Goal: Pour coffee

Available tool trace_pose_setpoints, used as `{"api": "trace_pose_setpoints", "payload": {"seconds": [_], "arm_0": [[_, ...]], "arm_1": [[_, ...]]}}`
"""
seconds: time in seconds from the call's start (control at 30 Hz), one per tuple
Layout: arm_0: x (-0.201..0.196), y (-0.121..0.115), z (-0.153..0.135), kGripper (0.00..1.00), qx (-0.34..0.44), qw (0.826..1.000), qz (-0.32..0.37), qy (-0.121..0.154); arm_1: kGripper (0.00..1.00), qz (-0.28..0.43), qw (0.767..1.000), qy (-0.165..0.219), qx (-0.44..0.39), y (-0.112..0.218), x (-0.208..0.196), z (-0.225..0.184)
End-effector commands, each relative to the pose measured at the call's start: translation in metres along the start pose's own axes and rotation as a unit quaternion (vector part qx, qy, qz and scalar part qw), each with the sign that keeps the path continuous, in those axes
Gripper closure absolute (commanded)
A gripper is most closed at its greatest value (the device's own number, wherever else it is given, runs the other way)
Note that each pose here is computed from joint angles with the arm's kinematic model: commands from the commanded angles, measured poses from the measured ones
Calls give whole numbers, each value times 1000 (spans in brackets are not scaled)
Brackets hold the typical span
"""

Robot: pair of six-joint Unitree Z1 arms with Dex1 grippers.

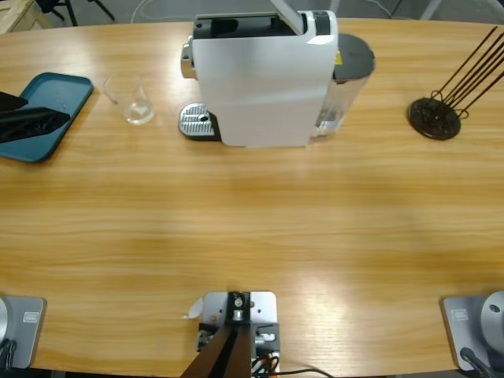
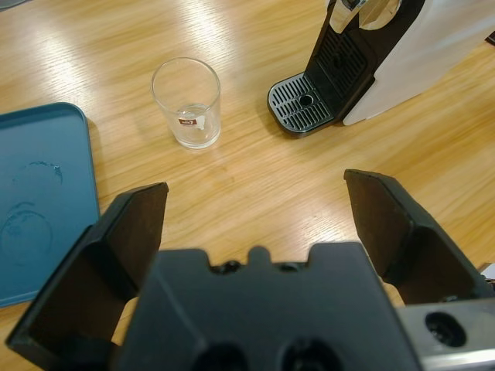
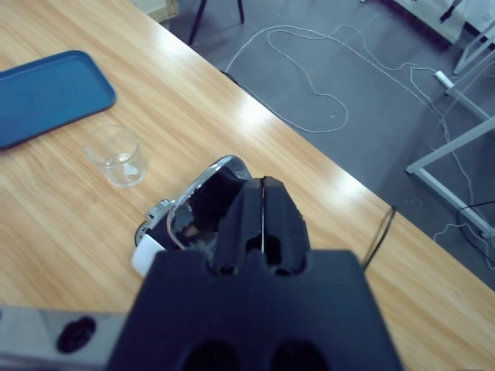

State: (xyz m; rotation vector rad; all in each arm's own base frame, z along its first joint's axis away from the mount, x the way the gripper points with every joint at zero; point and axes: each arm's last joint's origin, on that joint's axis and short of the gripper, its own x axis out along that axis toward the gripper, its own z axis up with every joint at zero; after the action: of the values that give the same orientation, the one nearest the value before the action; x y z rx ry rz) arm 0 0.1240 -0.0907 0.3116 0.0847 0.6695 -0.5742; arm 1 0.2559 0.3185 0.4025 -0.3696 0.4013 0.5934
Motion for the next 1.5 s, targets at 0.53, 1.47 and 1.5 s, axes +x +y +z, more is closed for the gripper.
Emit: {"api": "trace_pose_setpoints", "payload": {"seconds": [0.53, 1.47, 1.5], "arm_0": [[5, -1, -5, 0, 5, 1000, -3, 17], [6, -1, -5, 4, 5, 1000, -6, 20], [6, -1, -5, 4, 5, 1000, -6, 20]], "arm_1": [[1000, 59, 992, 114, -13, 54, 77, -104], [1000, 66, 988, 139, 0, 61, 87, -144], [1000, 66, 988, 140, 0, 61, 87, -145]]}}
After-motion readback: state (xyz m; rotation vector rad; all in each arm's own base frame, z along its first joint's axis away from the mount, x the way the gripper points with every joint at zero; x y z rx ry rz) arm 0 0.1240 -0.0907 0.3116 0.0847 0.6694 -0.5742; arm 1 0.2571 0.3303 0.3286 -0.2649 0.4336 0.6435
